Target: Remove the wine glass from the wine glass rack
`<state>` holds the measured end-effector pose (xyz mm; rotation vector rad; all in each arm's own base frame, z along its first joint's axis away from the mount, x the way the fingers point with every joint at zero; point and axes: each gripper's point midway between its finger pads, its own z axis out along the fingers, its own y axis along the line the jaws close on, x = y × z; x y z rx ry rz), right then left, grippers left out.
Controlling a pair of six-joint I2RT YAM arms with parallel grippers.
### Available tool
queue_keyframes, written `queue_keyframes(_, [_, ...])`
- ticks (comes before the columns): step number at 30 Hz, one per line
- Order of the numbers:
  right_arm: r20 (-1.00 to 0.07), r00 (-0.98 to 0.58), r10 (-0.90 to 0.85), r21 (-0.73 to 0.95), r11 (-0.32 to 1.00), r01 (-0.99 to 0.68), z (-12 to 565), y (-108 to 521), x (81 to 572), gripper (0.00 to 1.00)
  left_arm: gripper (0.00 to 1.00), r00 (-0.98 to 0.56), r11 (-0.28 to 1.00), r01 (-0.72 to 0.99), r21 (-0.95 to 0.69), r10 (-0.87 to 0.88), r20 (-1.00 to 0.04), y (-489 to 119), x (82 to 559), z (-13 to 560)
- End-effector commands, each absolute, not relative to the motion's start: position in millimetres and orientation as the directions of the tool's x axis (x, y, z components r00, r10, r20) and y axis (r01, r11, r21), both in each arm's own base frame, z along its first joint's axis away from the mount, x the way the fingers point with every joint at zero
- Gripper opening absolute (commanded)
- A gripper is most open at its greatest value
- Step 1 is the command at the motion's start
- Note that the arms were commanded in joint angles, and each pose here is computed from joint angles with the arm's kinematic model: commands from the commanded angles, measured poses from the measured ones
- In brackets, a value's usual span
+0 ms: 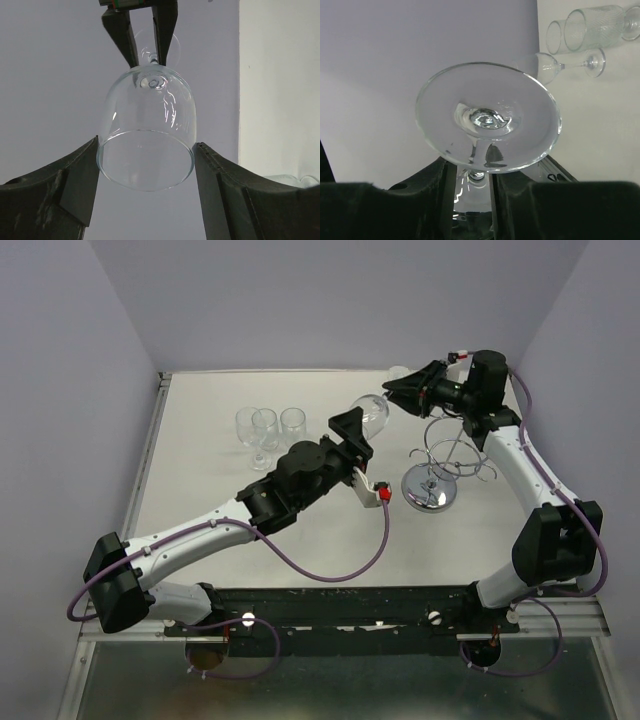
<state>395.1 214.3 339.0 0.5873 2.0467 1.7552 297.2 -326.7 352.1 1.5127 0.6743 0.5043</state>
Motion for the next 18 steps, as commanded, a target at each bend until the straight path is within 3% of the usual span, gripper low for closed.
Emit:
queue_keyframes(1, [-0.022,-0.826,0.564,0.979,0.180,0.096,329,214,393,0.43,0.00,0.719,0.080,0.081,0.993,0.686,-0.114,-318,297,370])
queue_keyframes(5, [0.002,-0.808,0.589,0.961,0.221,0.164,305,211,394,0.74,0.00,0.707,0.086,0.107,0.990,0.694,-0.137,-315,298,366])
queue_keyframes(7, [0.011,-0.804,0.595,0.951,0.241,0.192,293,210,393,1.00,0.00,0.699,0.087,0.128,0.988,0.699,-0.152,-314,298,362])
queue_keyframes(18, [0.015,-0.792,0.610,0.931,0.280,0.233,272,206,390,1.00,0.00,0.628,0.085,0.273,0.958,0.738,-0.245,-304,300,331])
